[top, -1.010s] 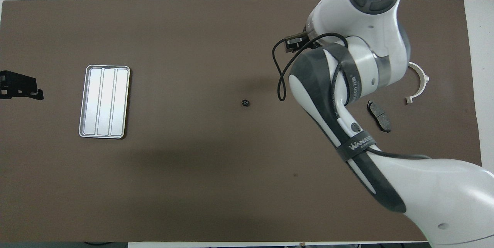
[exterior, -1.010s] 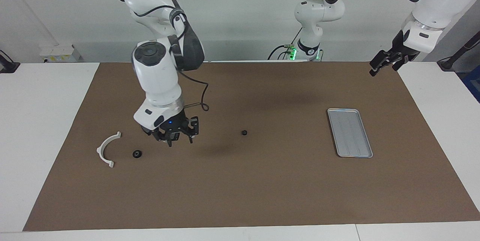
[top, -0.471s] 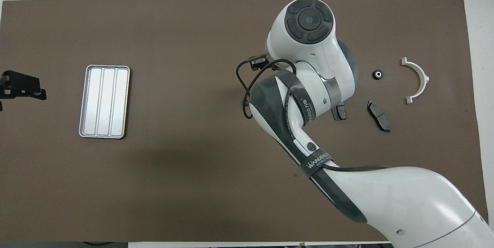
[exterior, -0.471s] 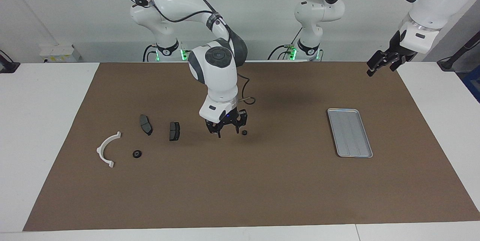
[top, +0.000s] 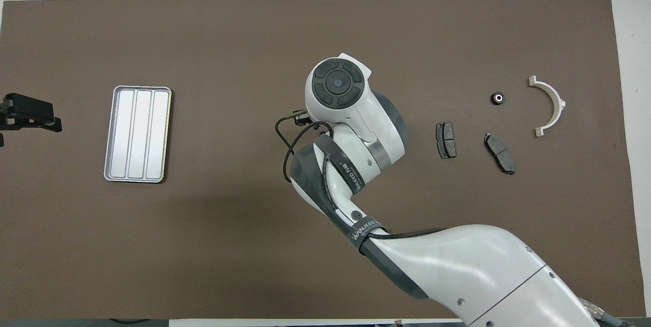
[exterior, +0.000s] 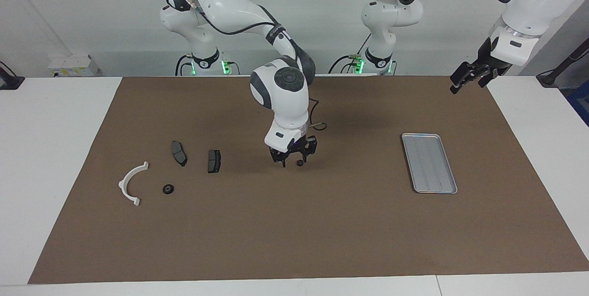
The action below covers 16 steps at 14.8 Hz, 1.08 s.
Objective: Place bearing gear from tray to pile
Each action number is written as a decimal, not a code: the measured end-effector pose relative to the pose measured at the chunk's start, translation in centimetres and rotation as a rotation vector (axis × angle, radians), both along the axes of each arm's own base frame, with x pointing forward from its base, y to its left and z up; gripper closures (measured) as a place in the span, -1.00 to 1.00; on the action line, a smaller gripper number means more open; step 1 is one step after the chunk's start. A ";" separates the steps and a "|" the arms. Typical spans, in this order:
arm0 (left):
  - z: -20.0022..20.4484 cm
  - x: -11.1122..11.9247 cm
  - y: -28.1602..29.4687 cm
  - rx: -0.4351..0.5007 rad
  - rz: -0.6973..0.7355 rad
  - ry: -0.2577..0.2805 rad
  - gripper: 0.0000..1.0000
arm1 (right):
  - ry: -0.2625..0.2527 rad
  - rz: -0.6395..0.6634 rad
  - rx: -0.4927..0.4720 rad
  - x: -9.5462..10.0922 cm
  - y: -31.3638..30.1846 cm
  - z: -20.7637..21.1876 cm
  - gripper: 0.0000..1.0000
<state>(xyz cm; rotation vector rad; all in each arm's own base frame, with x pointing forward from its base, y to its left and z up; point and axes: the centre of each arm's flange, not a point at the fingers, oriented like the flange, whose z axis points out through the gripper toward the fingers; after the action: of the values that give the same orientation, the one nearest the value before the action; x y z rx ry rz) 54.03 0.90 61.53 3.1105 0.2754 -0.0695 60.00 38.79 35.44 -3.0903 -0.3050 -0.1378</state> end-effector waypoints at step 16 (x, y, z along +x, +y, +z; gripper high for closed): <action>0.0 0.0 0.0 0.000 0.000 0.000 -1.00 | 0.000 0.002 0.007 -1.7 0.6 -4.1 -0.21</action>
<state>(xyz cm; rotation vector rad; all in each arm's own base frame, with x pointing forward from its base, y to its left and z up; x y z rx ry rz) 54.03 0.89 61.53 3.1105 0.2752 -0.0696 58.26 39.38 31.33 -3.0834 -0.3071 -0.1383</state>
